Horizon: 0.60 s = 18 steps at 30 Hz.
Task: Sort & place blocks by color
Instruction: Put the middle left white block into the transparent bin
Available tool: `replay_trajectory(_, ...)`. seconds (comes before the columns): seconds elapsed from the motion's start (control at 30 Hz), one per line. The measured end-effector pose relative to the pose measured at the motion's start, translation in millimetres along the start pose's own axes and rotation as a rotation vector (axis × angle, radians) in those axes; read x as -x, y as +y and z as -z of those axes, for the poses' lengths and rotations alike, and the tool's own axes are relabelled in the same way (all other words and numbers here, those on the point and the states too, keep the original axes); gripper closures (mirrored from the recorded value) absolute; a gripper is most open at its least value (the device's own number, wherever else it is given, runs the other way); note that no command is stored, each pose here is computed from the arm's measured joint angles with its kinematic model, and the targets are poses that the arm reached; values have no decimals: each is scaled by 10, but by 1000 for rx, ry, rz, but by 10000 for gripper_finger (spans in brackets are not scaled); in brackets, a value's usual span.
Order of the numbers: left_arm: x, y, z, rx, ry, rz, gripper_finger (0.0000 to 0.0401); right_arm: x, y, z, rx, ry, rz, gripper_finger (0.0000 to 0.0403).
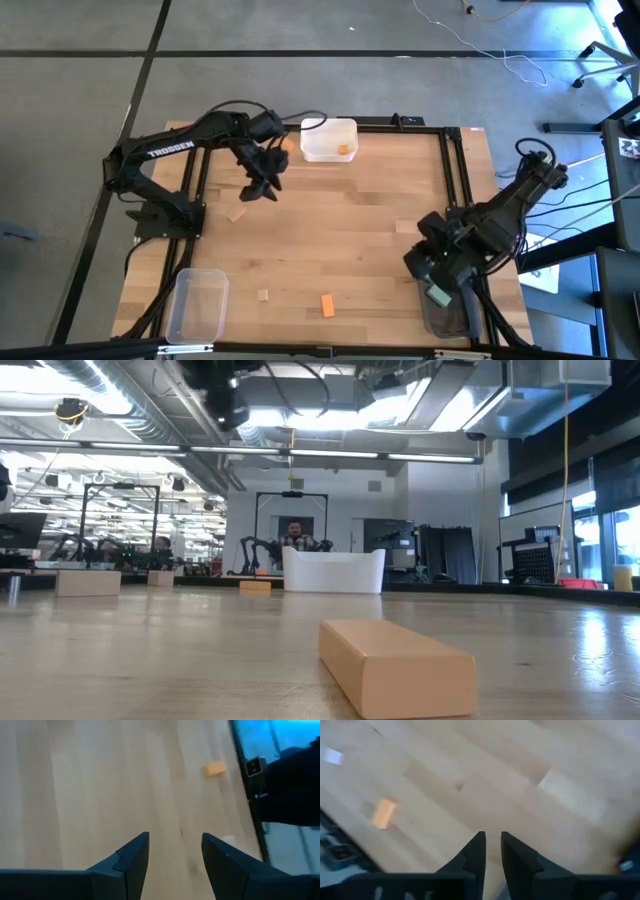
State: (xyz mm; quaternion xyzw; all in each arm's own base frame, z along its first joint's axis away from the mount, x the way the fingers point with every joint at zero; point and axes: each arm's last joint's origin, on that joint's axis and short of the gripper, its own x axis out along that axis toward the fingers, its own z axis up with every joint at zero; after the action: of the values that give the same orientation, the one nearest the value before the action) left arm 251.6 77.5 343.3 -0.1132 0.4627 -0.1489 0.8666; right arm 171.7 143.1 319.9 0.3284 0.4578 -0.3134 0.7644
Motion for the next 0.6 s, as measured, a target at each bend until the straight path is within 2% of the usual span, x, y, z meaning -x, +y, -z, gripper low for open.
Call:
replay_trajectory(0.17,62,-188,130,325,110,-177,227,-57,-100,-227,125,-11,109,343)
replay_trajectory(0.4,214,-496,239,786,9,-387,227,-31,-238,-616,244,-41,85,343)
replay_trajectory(0.5,218,-593,319,880,28,-499,227,-25,-216,-750,342,-81,16,343)
replay_trajectory(0.6,214,-697,384,862,72,-544,227,-25,-168,-869,441,-134,-53,343)
